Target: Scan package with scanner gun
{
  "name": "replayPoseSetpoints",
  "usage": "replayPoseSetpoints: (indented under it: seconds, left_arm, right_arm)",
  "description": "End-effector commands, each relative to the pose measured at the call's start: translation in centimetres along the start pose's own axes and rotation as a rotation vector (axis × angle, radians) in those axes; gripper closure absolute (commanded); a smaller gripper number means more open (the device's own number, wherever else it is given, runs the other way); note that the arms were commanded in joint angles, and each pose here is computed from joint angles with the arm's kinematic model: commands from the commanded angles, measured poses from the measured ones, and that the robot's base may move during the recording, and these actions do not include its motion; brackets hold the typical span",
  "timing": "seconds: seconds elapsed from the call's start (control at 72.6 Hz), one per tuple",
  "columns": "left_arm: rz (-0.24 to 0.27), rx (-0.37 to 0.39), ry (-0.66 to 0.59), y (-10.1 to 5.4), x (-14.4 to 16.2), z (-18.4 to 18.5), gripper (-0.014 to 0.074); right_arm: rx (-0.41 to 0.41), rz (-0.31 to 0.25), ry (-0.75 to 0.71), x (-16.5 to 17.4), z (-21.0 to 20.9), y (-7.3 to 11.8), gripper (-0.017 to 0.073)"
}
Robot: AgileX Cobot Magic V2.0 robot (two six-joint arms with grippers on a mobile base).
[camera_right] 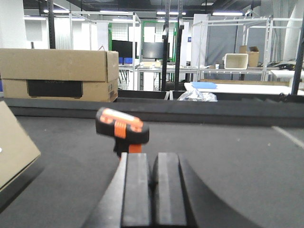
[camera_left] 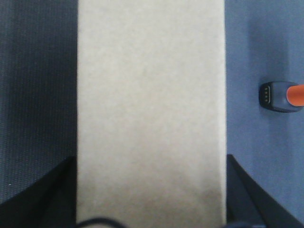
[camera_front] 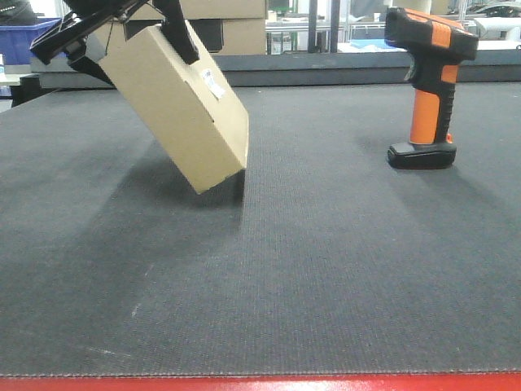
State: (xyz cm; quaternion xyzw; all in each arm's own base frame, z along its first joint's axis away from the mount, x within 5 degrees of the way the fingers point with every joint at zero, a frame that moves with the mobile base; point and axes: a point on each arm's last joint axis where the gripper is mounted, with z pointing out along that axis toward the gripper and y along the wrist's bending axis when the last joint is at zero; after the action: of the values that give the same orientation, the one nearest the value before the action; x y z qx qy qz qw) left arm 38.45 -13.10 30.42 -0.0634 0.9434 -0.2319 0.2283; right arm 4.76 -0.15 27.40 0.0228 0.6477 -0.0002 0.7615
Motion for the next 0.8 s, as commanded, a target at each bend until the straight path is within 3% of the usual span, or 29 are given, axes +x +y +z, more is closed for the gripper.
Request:
replayPoseSetpoints:
  seconds: [0.0,0.207,0.482,0.537,0.661,0.785]
  left_arm:
    - [-0.002,0.015,-0.013,-0.4,0.0,-0.4,0.0705]
    - [-0.002,0.015,-0.013,-0.4,0.0,-0.4,0.0705]
    - [-0.002,0.015,-0.013,-0.4,0.0,-0.4,0.0705]
    - [-0.002,0.014,-0.011,-0.4,0.0,-0.4,0.0705]
    - [-0.002,0.013,-0.009,-0.4,0.1,-0.4,0.0705]
    - [-0.002,0.013,-0.009,-0.4,0.1,-0.4,0.0705]
  right_arm:
    - [0.007,-0.022,0.027,-1.5,0.8,0.0,0.0727]
    - [0.010,-0.015,0.132,-3.1,4.2,0.0,0.0727]
    - [0.017,-0.015,0.228,-1.5,8.1,-0.1,0.0727]
    - [0.020,-0.005,0.241,-1.1,8.7,-0.1,0.0727]
    - [0.048,0.081,0.263,0.0,10.6,-0.3,0.0727]
    - [0.062,0.075,0.294,1.4,12.4,-0.5,0.0727]
